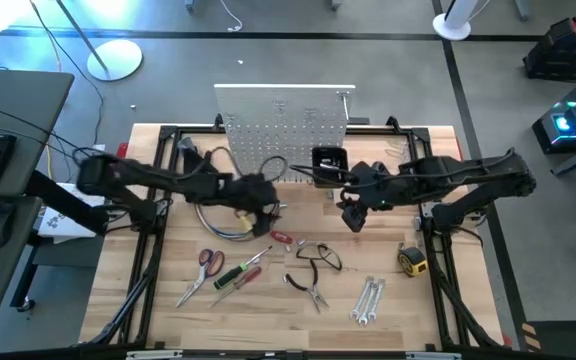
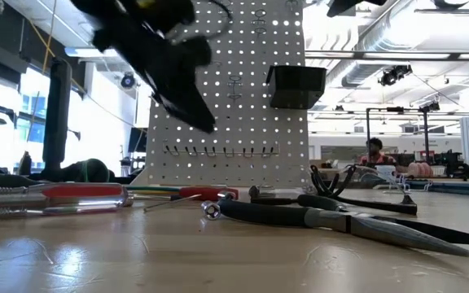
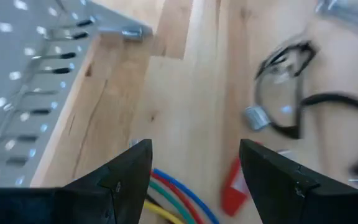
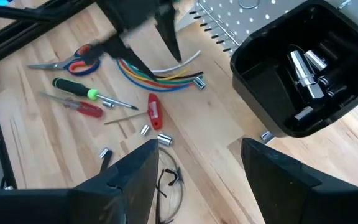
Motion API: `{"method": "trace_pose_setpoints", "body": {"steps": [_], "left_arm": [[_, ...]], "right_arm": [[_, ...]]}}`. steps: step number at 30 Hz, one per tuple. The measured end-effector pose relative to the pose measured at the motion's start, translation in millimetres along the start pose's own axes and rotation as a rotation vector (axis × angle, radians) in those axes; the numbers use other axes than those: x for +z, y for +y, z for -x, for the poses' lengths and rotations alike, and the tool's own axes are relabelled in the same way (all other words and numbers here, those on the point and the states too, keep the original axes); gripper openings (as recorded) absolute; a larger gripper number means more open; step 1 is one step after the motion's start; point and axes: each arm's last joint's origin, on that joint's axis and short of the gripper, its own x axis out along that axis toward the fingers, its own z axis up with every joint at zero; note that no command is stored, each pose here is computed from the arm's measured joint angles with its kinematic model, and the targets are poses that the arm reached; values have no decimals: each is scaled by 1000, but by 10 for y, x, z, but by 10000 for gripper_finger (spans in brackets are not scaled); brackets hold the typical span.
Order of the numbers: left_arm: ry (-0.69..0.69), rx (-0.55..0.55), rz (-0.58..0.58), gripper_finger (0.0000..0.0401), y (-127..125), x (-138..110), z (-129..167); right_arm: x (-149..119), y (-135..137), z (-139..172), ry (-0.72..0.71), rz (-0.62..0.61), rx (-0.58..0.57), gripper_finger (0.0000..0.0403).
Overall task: Hang tools onto peg board
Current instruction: Put the socket into the black bin on the peg board
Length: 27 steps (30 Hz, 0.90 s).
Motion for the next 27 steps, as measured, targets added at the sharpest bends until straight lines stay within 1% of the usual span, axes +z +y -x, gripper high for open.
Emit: {"method": "trace_pose_setpoints", "body": {"steps": [4,8,13,16,21,27], "left_arm": [[73,59,-12,236,58,-25,-299],[104,141,12,236,127,-26,-487],[180,139,-8,231,178,-121,-738],[200,121,-5,221,188,-104,-817],[227,115,-35,193,160,-128,-860],[243,116,-39,128,160,-140,-852]], "right_arm": [[1,0,0,-1,-20,-1,224],[5,0,0,-10,-43,-5,224],[11,-1,0,-24,-62,-15,224],[11,-1,0,-24,-65,-15,224],[13,0,0,-25,-65,-14,224],[20,-6,0,-41,-64,-30,224]]}}
